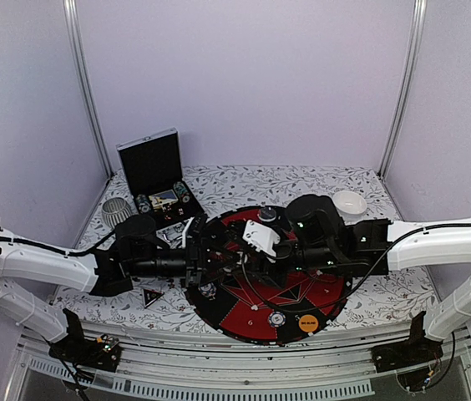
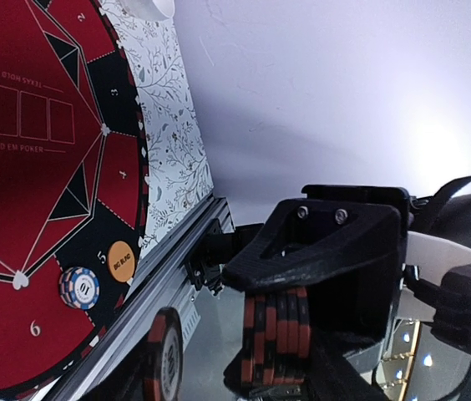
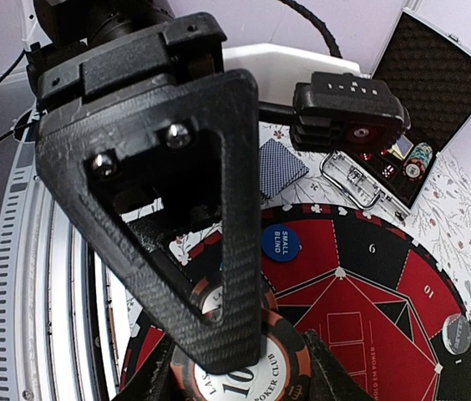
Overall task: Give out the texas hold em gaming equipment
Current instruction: Pass from the left arm to the right, then place the poker chips pile in the big blind area, then pass from the left arm to the right
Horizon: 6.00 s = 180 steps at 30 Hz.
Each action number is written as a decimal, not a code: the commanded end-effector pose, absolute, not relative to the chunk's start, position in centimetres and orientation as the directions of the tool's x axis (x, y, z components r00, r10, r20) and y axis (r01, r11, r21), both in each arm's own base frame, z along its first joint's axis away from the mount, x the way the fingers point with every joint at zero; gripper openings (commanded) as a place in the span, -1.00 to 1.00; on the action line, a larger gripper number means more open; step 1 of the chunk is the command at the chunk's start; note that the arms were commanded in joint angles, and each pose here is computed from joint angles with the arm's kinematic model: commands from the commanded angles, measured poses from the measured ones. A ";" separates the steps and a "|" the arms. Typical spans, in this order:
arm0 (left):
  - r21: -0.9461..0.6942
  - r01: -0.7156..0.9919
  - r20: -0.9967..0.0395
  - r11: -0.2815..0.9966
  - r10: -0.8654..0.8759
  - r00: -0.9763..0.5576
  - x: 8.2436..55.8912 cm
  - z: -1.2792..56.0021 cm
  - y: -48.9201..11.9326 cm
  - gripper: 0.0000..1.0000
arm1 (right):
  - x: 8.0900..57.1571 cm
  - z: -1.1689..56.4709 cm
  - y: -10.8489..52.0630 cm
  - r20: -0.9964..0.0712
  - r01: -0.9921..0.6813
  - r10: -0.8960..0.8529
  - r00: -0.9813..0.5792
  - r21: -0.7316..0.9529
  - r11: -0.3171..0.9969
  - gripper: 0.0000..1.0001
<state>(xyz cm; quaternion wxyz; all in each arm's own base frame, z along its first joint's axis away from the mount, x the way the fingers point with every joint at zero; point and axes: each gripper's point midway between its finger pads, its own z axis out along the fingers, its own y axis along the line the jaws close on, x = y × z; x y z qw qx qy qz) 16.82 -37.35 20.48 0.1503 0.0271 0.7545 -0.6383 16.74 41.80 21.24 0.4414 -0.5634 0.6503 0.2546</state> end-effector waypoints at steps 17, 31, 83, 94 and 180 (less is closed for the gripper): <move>-0.951 0.236 -0.273 0.200 -0.183 -0.944 18.3 19.7 -35.6 0.32 | 18.1 18.1 35.6 -0.832 -0.892 -0.508 -0.222 -0.037 0.451 -0.93; -0.941 0.270 -0.309 0.204 -0.192 -0.931 18.5 20.6 -35.0 0.31 | 19.2 9.6 25.5 -0.709 -0.576 -0.336 -0.619 0.120 0.808 -0.92; -0.936 0.288 -0.332 0.204 -0.232 -0.914 19.2 21.8 -33.3 0.30 | 16.6 1.6 23.9 -0.421 -0.415 -0.317 -0.850 0.164 0.895 0.22; -0.926 0.315 -0.358 0.209 -0.217 -0.908 19.1 22.4 -33.4 0.30 | 18.5 13.9 29.4 -0.691 -0.673 -0.410 -0.595 0.150 0.724 0.91; -0.906 0.359 -0.407 0.224 -0.231 -0.884 19.1 23.7 -32.9 0.32 | 18.4 21.8 44.5 -0.549 -0.605 -0.272 -0.790 0.769 0.206 -0.96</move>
